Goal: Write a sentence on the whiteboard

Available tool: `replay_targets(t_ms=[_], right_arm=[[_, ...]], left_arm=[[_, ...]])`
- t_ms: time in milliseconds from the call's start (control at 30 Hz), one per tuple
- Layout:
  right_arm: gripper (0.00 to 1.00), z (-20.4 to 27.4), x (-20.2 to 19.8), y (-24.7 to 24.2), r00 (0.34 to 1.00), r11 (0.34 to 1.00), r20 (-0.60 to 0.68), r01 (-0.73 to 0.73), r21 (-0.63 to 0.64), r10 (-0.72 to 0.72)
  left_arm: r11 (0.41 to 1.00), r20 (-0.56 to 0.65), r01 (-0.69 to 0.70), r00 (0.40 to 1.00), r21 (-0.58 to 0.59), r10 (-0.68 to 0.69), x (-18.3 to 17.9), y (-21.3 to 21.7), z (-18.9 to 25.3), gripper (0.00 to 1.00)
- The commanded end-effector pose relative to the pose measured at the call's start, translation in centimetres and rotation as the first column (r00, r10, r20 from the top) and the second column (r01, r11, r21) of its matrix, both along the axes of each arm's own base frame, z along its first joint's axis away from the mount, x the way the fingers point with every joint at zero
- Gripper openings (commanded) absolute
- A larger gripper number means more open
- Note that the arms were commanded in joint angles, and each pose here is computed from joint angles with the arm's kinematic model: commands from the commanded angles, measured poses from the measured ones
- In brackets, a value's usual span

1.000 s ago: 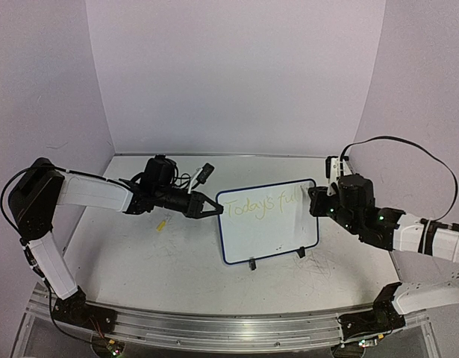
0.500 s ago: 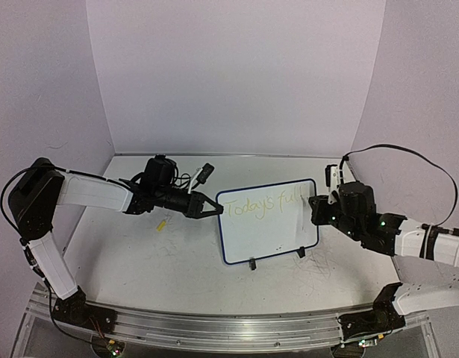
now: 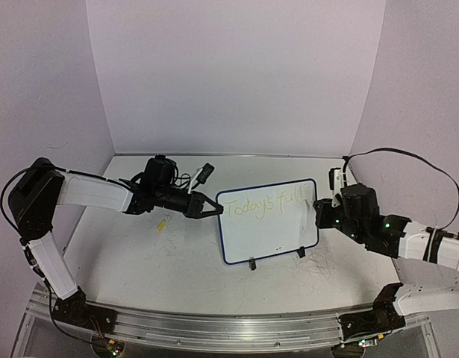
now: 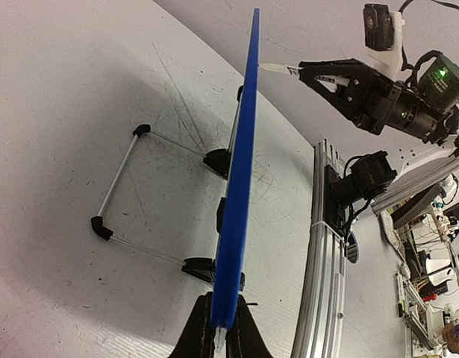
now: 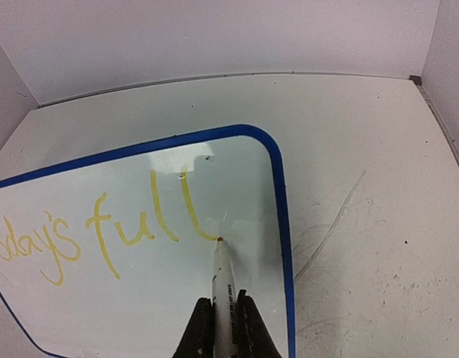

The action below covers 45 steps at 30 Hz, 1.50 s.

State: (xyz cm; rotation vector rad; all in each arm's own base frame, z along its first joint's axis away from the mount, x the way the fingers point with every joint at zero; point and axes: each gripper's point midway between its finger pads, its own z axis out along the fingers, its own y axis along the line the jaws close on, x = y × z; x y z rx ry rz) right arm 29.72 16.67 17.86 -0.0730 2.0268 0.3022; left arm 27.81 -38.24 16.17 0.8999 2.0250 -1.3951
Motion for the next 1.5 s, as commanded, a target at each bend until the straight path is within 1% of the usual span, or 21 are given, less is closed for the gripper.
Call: replay_targets(t_ms=[0, 67, 167, 267, 333, 433, 600, 767, 1033, 1200, 1467], right_arm=[[0.0, 5.7, -1.0, -0.3, 0.985, 0.996, 0.166, -0.059, 0.064, 0.047], [0.0, 7.1, -2.6, 1.6, 0.954, 0.972, 0.226, -0.22, 0.084, 0.196], [0.0, 5.7, -4.3, 4.3, 0.915, 0.917, 0.19, -0.382, 0.112, 0.357], [0.0, 4.0, -6.0, 6.9, 0.886, 0.87, 0.166, -0.459, 0.178, 0.433], [0.0, 3.5, -7.1, 9.1, 0.872, 0.856, 0.152, -0.486, 0.174, 0.465], [0.0, 3.3, -7.5, 11.6, 0.877, 0.865, 0.132, -0.478, 0.153, 0.461], [0.0, 1.3, -8.3, 16.1, 0.871, 0.866, 0.067, -0.492, 0.091, 0.487], [0.0, -0.8, -9.2, 18.7, 0.872, 0.872, 0.024, -0.489, 0.014, 0.488], [0.0, -1.9, -8.2, 20.3, 0.893, 0.893, 0.016, -0.45, -0.018, 0.451], [0.0, -2.1, -7.5, 20.1, 0.911, 0.911, 0.024, -0.411, -0.023, 0.412], [0.0, -2.7, -7.2, 20.7, 0.915, 0.916, 0.021, -0.402, -0.017, 0.402]], left_arm=[[1.0, 0.022, -0.013, 1.0, 0.003, 0.013, 0.7, 0.0, 0.9, 0.0], [1.0, 0.025, -0.014, 1.0, 0.002, 0.014, 0.7, -0.1, 1.0, 0.0], [1.0, 0.025, -0.014, 1.0, 0.001, 0.014, 0.8, -0.1, 1.0, 0.0], [1.0, 0.025, -0.017, 1.0, 0.002, 0.017, 0.9, -0.1, 1.0, 0.0], [1.0, 0.025, -0.021, 0.999, 0.004, 0.021, 0.9, -0.1, 0.9, 0.0], [1.0, 0.025, -0.024, 0.999, 0.008, 0.024, 0.9, 0.0, 0.8, 0.0], [1.0, 0.024, -0.026, 0.999, 0.01, 0.025, 0.9, -0.1, 0.8, 0.0], [0.999, 0.026, -0.03, 0.999, 0.013, 0.029, 1.0, 0.0, 0.7, 0.0], [1.0, 0.019, -0.026, 0.999, 0.015, 0.026, 1.0, -0.1, 0.5, 0.0], [1.0, 0.022, -0.026, 0.999, 0.013, 0.026, 0.9, 0.0, 0.7, 0.0], [1.0, 0.017, -0.018, 1.0, 0.01, 0.018, 0.7, -0.1, 0.7, 0.0]])
